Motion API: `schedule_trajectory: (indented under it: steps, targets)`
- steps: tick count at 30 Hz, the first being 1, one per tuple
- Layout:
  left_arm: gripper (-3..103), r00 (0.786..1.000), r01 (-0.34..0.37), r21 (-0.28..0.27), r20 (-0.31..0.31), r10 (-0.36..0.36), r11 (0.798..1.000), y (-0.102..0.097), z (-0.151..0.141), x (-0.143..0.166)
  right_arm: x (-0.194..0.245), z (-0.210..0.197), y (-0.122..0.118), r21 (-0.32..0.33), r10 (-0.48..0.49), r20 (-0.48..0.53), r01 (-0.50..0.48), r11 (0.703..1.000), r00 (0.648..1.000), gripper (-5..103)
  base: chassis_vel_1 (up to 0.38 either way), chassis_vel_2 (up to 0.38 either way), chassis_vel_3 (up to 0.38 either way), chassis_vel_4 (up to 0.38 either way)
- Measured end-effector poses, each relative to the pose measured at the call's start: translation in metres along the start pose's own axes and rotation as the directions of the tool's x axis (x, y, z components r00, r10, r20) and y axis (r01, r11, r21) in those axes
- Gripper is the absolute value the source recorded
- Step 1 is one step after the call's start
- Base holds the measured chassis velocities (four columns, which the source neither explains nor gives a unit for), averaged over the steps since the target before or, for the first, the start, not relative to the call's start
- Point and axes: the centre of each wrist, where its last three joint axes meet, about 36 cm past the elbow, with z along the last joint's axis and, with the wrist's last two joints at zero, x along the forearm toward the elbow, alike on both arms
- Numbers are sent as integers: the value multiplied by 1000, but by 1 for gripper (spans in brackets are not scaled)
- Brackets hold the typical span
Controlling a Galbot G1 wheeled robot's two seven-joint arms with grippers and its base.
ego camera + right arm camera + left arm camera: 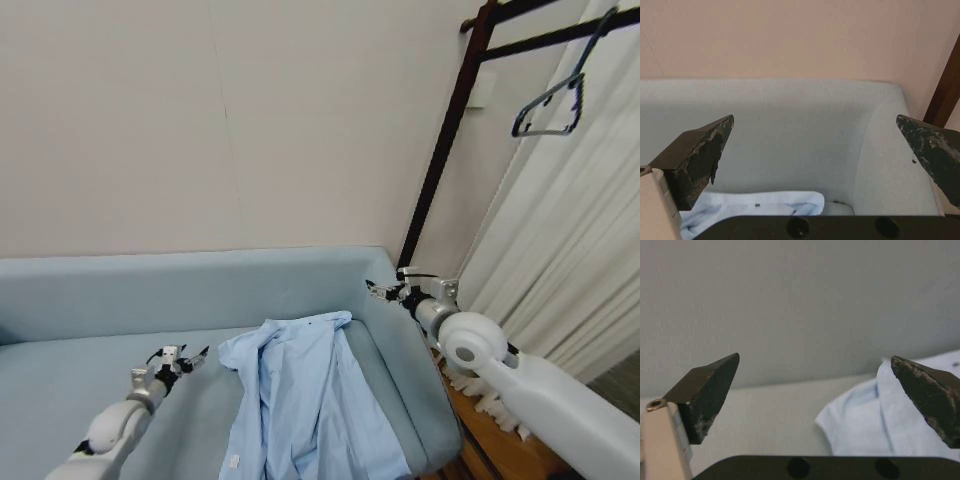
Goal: Pick up the clothes from the sofa and hang them on the clothes hanger.
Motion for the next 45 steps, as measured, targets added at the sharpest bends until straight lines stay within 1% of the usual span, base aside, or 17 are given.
schedule_trajectory:
  steps: [2,3,6,7,8,9,13,17,19,26,34,35,39,41,43,44,45]
  targets:
    - [100,998,-12,-3,58,12,1000,-13,-28,12,6,-24,8,-16,21,30,-20,1000,999,100,0,0,0,0]
    - [100,998,-12,-3,58,12,1000,-13,-28,12,6,-24,8,-16,21,30,-20,1000,999,100,0,0,0,0]
    - [100,994,-15,-11,107,16,1000,-28,-56,23,13,-66,17,-24,44,99,-42,999,994,100,0,0,0,0]
    - [100,992,-15,-21,128,18,1000,-38,-71,28,17,-87,19,-27,52,131,-48,998,990,100,0,0,0,0]
    - [100,989,-16,-31,147,20,999,-47,-84,33,19,-102,18,-24,57,150,-54,998,987,100,0,0,0,0]
    - [100,989,-16,-31,147,20,999,-47,-84,33,19,-102,18,-24,57,150,-54,998,987,100,0,0,0,0]
    - [100,976,-27,-81,214,44,996,-78,-123,56,30,-156,7,2,84,244,-88,996,966,100,0,0,0,0]
    - [100,973,-27,-101,225,49,995,-89,-137,67,47,-178,2,12,59,279,-65,998,959,100,0,0,0,0]
    - [100,973,-9,-114,229,35,993,-96,-145,76,70,-187,4,46,32,318,-49,998,948,100,0,0,0,0]
    - [100,976,19,-125,219,9,992,-101,-146,80,95,-197,11,80,57,366,-93,992,929,100,0,0,0,0]
    - [100,978,4,-117,206,20,993,-107,-140,76,91,-259,3,40,150,389,-180,983,909,100,0,0,0,0]
    - [100,978,4,-117,206,20,993,-107,-140,76,91,-259,3,40,150,389,-180,983,909,100,0,0,0,0]
    - [100,979,-7,-112,202,29,994,-111,-136,76,85,-302,8,30,215,409,-248,968,887,100,0,0,0,0]
    - [100,979,-12,-110,200,34,994,-112,-134,76,83,-312,10,26,233,412,-266,964,881,100,0,0,0,0]
    - [100,979,-18,-101,199,38,995,-115,-131,75,74,-333,11,3,303,393,-331,944,868,100,0,0,0,0]
    - [100,979,-18,-101,199,38,995,-115,-131,75,74,-333,11,3,303,393,-331,944,868,100,0,0,0,0]
    - [100,979,-19,-96,198,38,995,-116,-130,75,68,-339,8,-10,341,373,-364,932,863,100,0,0,0,0]
